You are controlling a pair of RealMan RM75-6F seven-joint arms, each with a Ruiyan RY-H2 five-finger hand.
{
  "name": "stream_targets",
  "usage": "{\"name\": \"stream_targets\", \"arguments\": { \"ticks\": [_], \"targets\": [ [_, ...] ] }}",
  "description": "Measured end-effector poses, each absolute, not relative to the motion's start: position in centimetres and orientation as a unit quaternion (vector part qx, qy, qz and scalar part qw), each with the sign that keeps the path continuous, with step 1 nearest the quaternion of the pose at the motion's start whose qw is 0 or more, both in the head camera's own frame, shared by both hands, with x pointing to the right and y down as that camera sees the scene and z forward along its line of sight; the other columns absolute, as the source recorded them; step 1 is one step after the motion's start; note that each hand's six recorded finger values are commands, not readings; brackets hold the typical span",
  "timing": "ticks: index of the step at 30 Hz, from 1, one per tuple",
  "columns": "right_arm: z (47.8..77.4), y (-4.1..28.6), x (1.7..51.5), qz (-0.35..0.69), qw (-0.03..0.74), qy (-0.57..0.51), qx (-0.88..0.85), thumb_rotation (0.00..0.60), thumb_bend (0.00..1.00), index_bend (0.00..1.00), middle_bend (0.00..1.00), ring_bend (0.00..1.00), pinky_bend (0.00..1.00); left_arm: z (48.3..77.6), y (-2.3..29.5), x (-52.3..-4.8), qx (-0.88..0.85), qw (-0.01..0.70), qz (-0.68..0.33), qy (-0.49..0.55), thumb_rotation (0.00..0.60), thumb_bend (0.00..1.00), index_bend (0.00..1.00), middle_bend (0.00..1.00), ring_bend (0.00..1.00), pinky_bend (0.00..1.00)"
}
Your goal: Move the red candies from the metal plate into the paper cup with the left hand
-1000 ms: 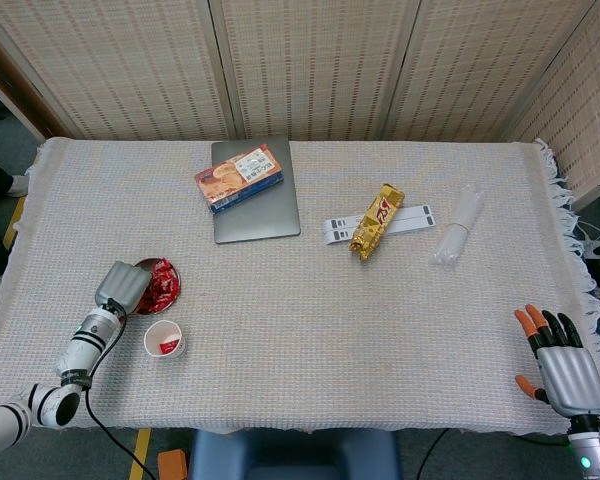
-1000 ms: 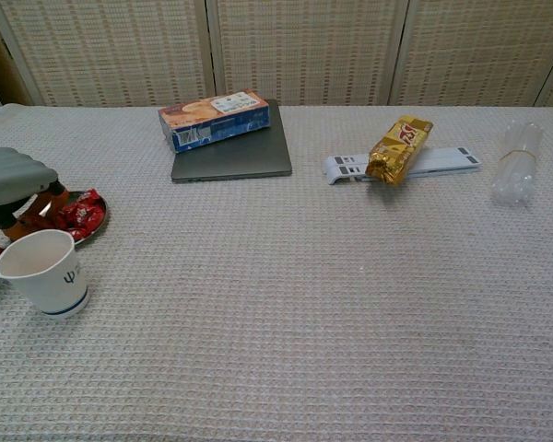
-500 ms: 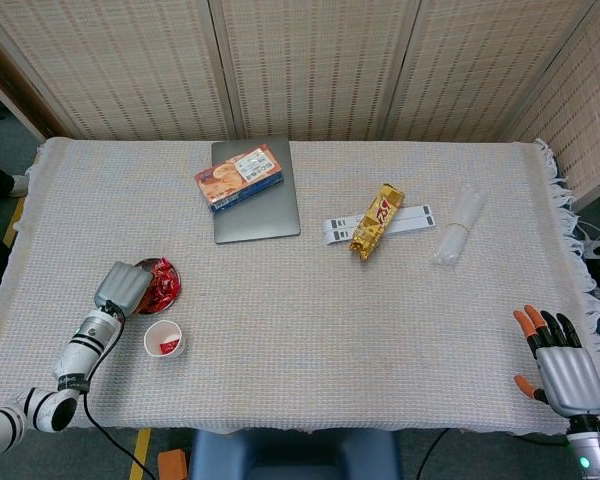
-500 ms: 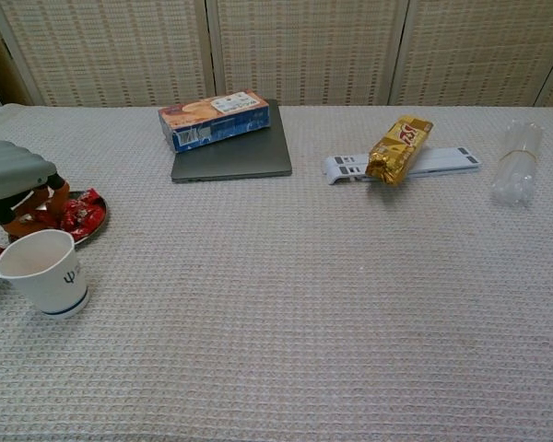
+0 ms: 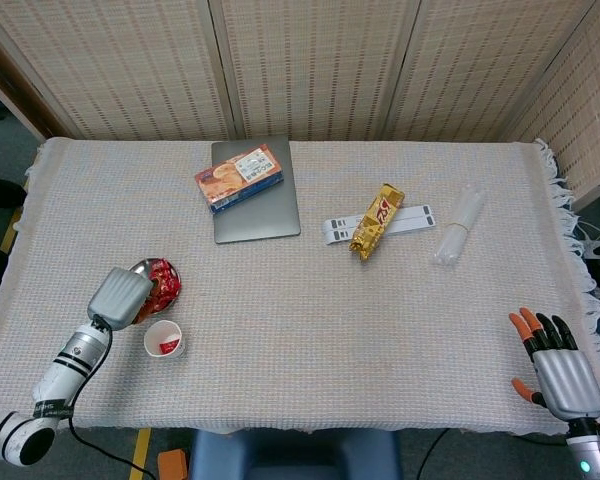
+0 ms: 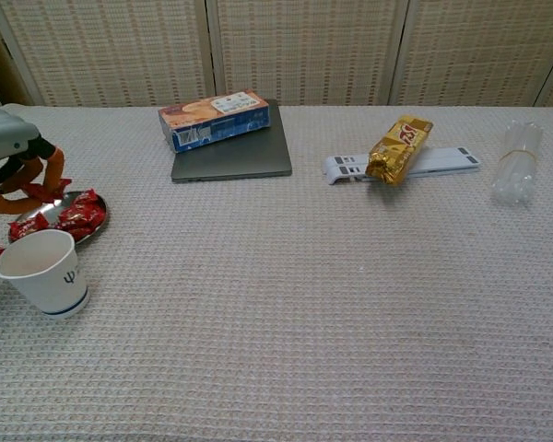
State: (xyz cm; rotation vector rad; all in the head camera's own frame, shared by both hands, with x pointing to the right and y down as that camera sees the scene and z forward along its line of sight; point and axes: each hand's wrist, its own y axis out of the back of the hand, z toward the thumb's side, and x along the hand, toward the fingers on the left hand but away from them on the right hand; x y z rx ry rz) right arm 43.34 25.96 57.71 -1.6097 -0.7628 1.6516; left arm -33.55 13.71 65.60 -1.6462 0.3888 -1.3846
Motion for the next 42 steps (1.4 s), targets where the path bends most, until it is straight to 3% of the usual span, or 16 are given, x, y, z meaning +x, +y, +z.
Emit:
{"name": "stream_targets", "arguments": {
  "ticks": [10,34,37,42],
  "targets": [
    [57.1,26.4,43.0,0.624,0.353,-0.292,-0.634,0.6,0.11,0.0,0.0,0.0,0.0,61.8,18.1,-34.3,-0.672,0.47,-0.555,0.139,0.6,0.64,0.76,0.74,0.65,1.0],
    [56.8,26.8,42.7,0.618,0.356,-0.287,-0.639,0.6,0.11,0.0,0.0,0.0,0.0,63.3,20.9,-32.5,-0.68,0.483,-0.54,0.109,0.6,0.64,0.75,0.73,0.65,1.0],
    [56.8,26.8,42.8,0.618,0.356,-0.289,-0.639,0.6,0.11,0.0,0.0,0.0,0.0,64.1,20.9,-32.4,-0.679,0.484,-0.542,0.105,0.6,0.63,0.71,0.71,0.65,1.0],
    [56.8,26.7,42.9,0.62,0.355,-0.291,-0.636,0.6,0.11,0.0,0.0,0.0,0.0,64.6,20.5,-32.4,-0.677,0.486,-0.542,0.105,0.6,0.57,0.56,0.64,0.65,1.0]
  ]
}}
